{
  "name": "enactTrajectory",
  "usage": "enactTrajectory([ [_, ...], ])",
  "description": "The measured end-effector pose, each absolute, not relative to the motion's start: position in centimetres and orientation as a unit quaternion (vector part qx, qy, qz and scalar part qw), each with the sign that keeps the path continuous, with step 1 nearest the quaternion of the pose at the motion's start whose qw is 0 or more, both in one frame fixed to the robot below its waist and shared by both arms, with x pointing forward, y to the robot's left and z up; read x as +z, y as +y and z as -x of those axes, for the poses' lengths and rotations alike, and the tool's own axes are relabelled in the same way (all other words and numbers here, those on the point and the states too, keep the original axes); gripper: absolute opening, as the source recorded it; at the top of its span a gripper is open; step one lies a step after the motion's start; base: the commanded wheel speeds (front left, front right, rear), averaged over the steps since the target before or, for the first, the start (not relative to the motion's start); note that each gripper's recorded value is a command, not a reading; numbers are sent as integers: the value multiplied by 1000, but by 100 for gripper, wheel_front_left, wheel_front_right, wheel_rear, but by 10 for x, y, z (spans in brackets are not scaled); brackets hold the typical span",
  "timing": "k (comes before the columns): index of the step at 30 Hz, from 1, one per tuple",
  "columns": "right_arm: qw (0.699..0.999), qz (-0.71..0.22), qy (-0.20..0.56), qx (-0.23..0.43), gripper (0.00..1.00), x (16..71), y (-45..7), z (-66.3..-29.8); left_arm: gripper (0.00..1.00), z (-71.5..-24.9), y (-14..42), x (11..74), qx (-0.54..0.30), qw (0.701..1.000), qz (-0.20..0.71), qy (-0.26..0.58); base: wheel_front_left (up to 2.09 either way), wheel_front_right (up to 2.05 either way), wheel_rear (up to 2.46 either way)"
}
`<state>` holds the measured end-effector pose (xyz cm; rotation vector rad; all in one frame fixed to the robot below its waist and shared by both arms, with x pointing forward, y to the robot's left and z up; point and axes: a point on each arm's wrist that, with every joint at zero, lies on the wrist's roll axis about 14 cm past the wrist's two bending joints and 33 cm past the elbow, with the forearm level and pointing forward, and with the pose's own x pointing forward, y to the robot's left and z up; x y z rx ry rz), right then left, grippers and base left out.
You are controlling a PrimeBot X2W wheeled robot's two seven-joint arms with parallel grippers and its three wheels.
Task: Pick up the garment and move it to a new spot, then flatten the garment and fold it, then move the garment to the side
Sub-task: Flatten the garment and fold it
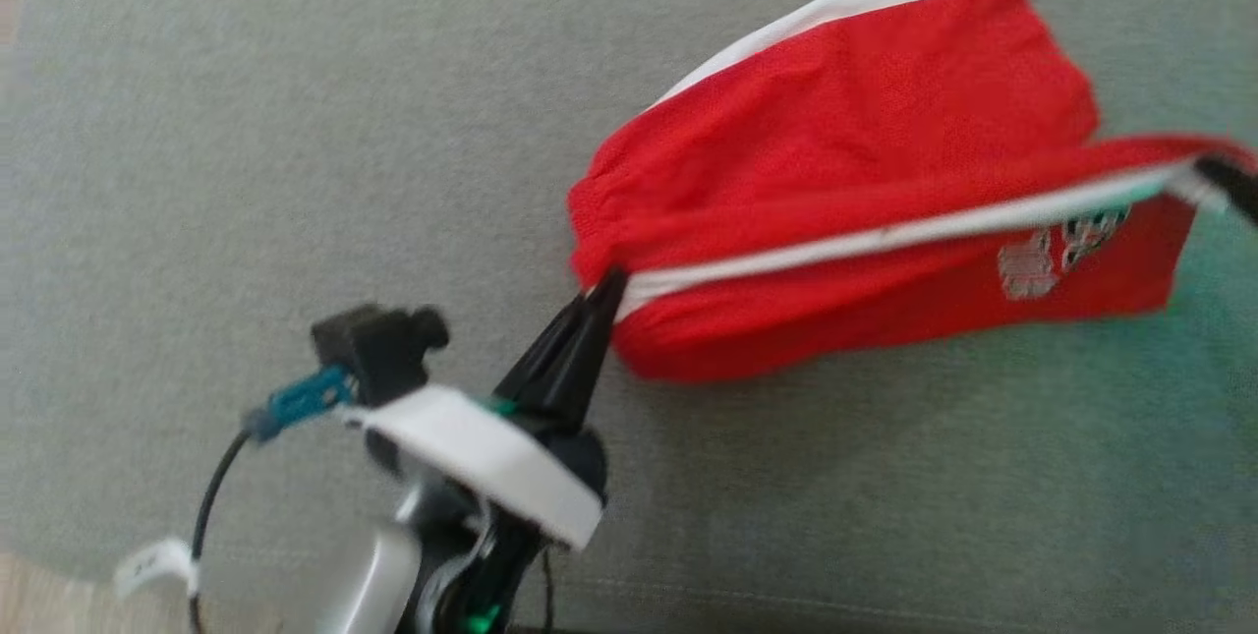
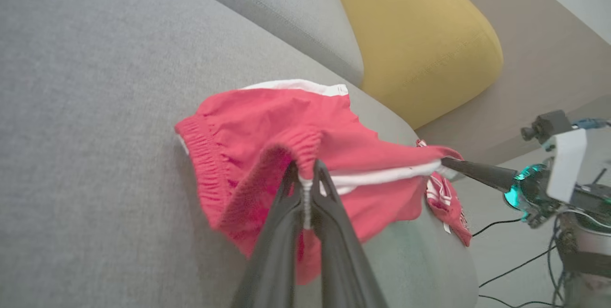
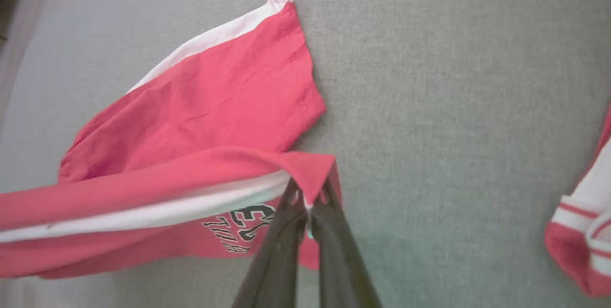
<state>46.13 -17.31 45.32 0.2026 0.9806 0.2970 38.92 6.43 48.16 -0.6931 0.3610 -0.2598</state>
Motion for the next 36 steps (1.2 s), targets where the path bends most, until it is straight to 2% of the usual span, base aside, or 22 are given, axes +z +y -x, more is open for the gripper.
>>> enactTrajectory([
  [8,857,-76,484,163,0,433,-137,-528,0,-430,75,481,-99,922,338,160,0,0,0],
  [14,855,-73,484,173,0,416,-113,-563,0,-452,81,465,-73,923,339,167,0,0,0],
  [28,856,-83,481,173,0,391,-99,-581,0,-462,86,434,-40,928,320,188,0,0,0],
  [29,858,-85,476,172,32,391,-99,-582,0,-463,87,433,-37,927,322,188,0,0,0],
  [30,863,-88,467,171,100,393,-98,-585,0,-462,88,431,-33,927,322,190,0,0,0],
  [31,870,-93,453,170,100,396,-98,-590,0,-461,88,428,-31,927,320,194,0,0,0],
  [32,876,-99,440,169,100,400,-97,-595,6,-460,87,427,-31,927,318,196,0,0,0],
  [33,881,-101,431,170,100,403,-96,-598,28,-460,86,425,-30,927,316,200,0,0,0],
  [34,884,-102,423,170,100,406,-95,-601,61,-460,87,424,-28,928,314,200,0,0,0],
  [35,887,-102,418,169,100,408,-96,-602,100,-460,87,423,-25,928,313,200,0,0,0],
  [36,887,-103,416,170,100,409,-96,-602,100,-460,87,423,-24,929,311,200,0,0,0],
])
